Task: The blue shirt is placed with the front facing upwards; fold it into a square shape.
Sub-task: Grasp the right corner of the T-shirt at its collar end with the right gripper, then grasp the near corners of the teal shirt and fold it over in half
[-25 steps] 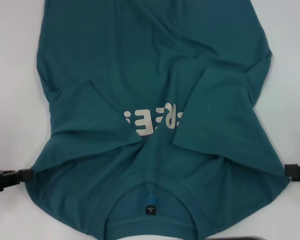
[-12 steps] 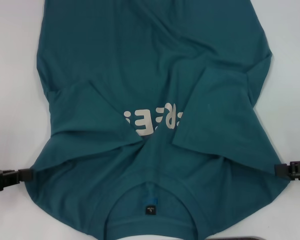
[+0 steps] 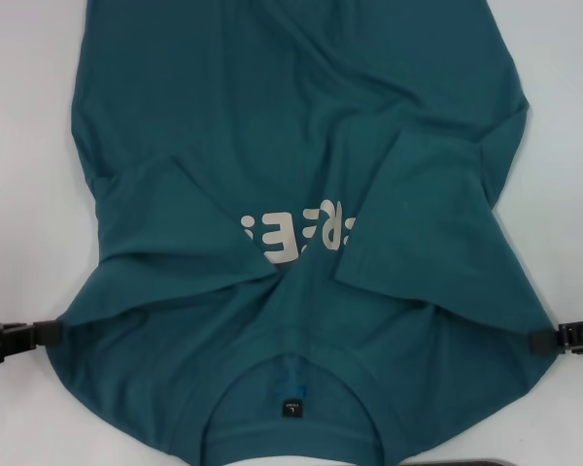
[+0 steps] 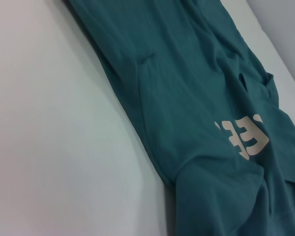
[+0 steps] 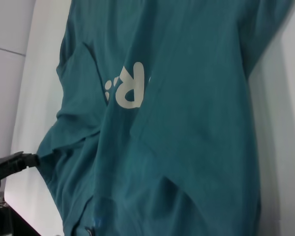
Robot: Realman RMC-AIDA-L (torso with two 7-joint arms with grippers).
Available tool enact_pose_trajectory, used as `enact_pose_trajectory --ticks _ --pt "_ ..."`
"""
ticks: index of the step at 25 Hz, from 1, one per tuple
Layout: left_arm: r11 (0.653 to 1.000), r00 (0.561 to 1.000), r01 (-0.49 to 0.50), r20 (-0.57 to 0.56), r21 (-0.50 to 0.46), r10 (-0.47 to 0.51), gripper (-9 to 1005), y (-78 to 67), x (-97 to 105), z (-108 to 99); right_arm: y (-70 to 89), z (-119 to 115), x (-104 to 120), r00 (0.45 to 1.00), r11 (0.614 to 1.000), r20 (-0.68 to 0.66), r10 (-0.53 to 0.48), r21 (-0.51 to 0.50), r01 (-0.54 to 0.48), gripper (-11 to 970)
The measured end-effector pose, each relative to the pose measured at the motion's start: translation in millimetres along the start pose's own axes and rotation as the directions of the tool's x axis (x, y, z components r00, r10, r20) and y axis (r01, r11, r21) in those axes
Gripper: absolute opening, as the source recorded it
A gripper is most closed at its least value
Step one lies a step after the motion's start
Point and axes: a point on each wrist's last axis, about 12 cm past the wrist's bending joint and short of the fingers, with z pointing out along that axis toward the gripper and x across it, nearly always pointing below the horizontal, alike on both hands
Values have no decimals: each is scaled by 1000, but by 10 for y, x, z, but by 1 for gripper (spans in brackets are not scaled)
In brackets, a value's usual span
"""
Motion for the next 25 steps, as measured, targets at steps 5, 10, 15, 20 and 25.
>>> enact_pose_trajectory --ticks 5,10,15,20,25 --pt "1000 1000 -2 0 0 2 44 -1 -8 0 2 -5 -3 1000 1000 -3 0 2 0 440" --pt "1000 1000 -3 0 -2 3 46 1 -12 -6 -13 -10 24 1000 1000 -6 3 5 -3 287" --pt "1000 1000 1 -10 -2 -1 49 -1 -14 -14 -30 6 82 1000 1000 -7 -13 1 13 81" --pt "1000 999 22 -39 -8 -22 51 13 10 -65 -66 2 187 1000 1000 11 -24 -4 24 44" --pt "998 995 58 -85 0 -58 53 6 57 -134 -112 -72 321 998 1000 58 -15 -13 16 36"
